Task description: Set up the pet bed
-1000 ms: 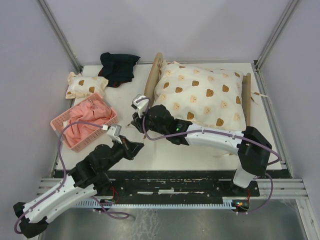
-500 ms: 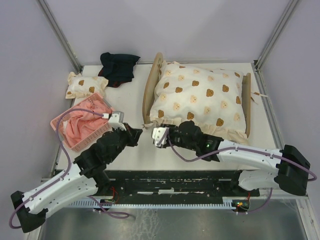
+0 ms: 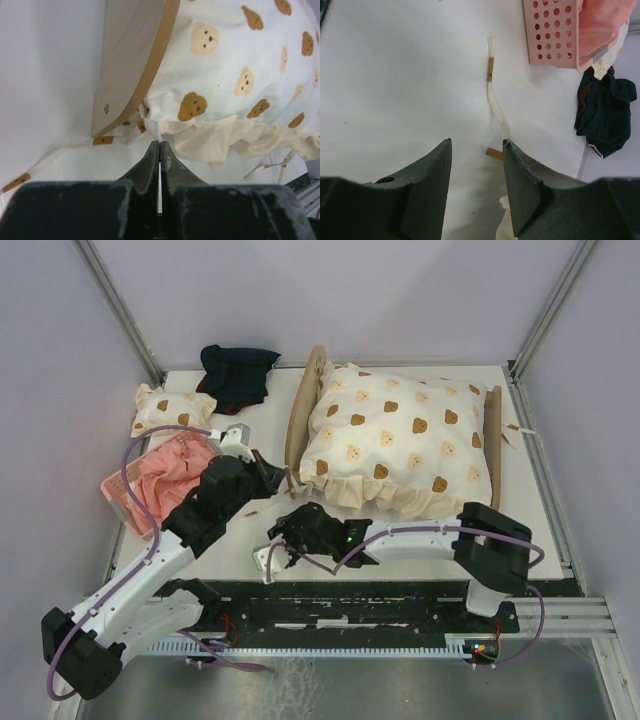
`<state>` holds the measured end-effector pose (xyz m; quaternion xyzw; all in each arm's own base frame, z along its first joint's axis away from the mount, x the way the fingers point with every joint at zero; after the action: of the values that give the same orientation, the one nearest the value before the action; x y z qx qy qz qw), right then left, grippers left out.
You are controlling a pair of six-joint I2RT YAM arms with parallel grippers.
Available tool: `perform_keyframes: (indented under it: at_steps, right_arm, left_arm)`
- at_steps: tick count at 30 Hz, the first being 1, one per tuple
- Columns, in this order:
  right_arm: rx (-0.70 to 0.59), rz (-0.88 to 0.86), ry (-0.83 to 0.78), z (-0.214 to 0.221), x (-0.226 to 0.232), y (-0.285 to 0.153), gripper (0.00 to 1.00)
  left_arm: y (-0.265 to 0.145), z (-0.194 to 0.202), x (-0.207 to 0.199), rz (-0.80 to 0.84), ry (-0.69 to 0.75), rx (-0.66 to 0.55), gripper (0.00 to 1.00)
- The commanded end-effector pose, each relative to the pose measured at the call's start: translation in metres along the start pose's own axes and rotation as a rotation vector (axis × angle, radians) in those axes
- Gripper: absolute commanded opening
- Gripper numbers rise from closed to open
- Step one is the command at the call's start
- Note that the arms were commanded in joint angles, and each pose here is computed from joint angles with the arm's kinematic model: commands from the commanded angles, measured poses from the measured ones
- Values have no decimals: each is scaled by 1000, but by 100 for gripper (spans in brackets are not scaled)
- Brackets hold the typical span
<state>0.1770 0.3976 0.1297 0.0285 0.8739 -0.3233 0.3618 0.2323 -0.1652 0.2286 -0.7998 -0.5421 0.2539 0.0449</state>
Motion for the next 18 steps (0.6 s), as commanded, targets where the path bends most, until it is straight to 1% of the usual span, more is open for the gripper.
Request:
perform_keyframes:
  at_steps: [1,5,8,14,18]
  right_arm:
    - [1,79,67,-18,-29,28,53]
    - [7,55,98,-17,-26,57,51]
    - [33,36,126,-9,-25,78,50]
    - [80,17,211,11,-36,102,49]
    - [120,-27,218,23,-34,115,49]
  left_arm:
    - [0,-43,-19,94,-47,-65,3]
    - [8,-53,-14,98,-64,-32,3]
    - [13,-58,-12,119,-81,-7,3]
    - [17,-63,-7,119,-90,2,3]
    - [18,-64,-5,115,-86,4,3]
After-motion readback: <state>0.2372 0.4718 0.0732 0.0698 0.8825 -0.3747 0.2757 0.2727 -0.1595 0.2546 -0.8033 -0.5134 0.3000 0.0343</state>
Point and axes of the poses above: each gripper's point midway between its finger pads, its own y axis out along the fingers, its own x axis along the line the jaws close on, z = x × y, the point moved 4 cm from there along -y, back along the fingers, and after that the axes turned 9 degrees about y, right-handed, at the moved point
